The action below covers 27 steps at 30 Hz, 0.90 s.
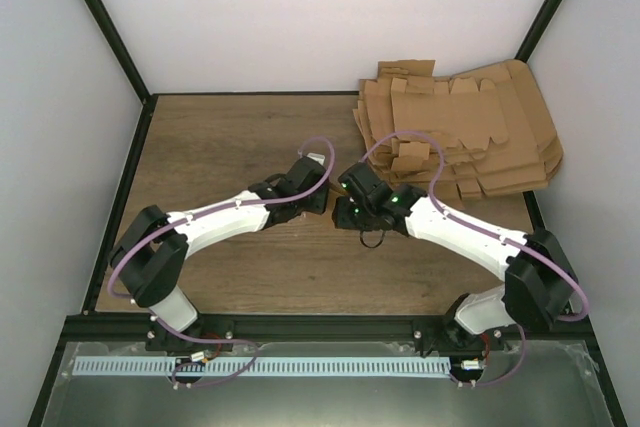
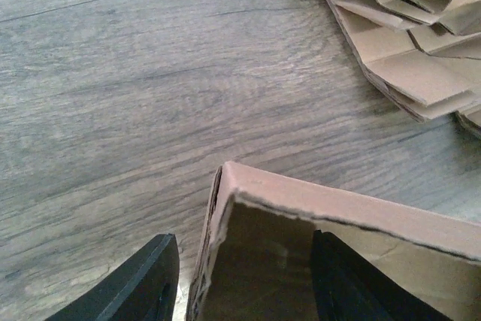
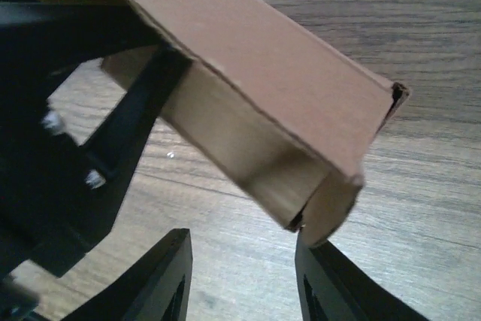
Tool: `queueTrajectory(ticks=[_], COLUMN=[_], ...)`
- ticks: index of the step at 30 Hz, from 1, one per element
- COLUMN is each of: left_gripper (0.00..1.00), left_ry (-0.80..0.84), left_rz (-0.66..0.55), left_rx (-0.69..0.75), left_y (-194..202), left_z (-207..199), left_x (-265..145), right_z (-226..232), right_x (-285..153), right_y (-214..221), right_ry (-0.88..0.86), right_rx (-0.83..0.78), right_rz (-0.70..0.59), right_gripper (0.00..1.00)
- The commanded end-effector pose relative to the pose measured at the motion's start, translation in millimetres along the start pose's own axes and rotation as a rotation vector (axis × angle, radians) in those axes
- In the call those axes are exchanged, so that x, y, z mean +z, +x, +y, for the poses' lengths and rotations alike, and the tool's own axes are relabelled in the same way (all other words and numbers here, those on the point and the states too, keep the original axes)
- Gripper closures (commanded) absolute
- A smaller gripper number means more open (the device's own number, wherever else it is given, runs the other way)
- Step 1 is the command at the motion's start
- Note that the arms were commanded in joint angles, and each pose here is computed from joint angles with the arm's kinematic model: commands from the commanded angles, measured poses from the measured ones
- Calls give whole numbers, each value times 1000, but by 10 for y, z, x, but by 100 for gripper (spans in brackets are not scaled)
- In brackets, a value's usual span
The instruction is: Fold the paper box
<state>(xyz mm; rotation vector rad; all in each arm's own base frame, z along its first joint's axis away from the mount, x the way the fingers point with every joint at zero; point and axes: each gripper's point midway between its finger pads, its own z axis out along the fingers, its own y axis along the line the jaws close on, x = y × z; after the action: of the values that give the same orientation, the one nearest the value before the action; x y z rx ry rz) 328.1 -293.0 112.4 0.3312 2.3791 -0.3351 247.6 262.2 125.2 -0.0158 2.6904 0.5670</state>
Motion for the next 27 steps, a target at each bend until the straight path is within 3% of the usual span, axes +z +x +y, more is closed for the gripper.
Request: queueTrajectory(ticks=[1, 8, 13, 19, 27], left_gripper=[48, 33, 29, 35, 45], left_ry=[25, 71, 94, 133, 354], left_rz=[28, 40, 64, 35, 5], left_rx=[32, 57, 76, 41, -48], left_y=[-75, -260, -302, -526, -877], left_z=[-86, -206, -221, -40, 13], left_x=[-180, -390, -613, -802, -751], right_z=[225, 212, 224, 118, 156], right_x=[-218, -350, -623, -856, -749], right_y=[-9, -45, -110, -445, -811], right_ry=[-93, -153, -238, -271, -326], right_rx=[-75, -105, -127, -160, -222], right_rz=[13, 46, 44, -50, -105], right_gripper=[56, 39, 26, 28, 36])
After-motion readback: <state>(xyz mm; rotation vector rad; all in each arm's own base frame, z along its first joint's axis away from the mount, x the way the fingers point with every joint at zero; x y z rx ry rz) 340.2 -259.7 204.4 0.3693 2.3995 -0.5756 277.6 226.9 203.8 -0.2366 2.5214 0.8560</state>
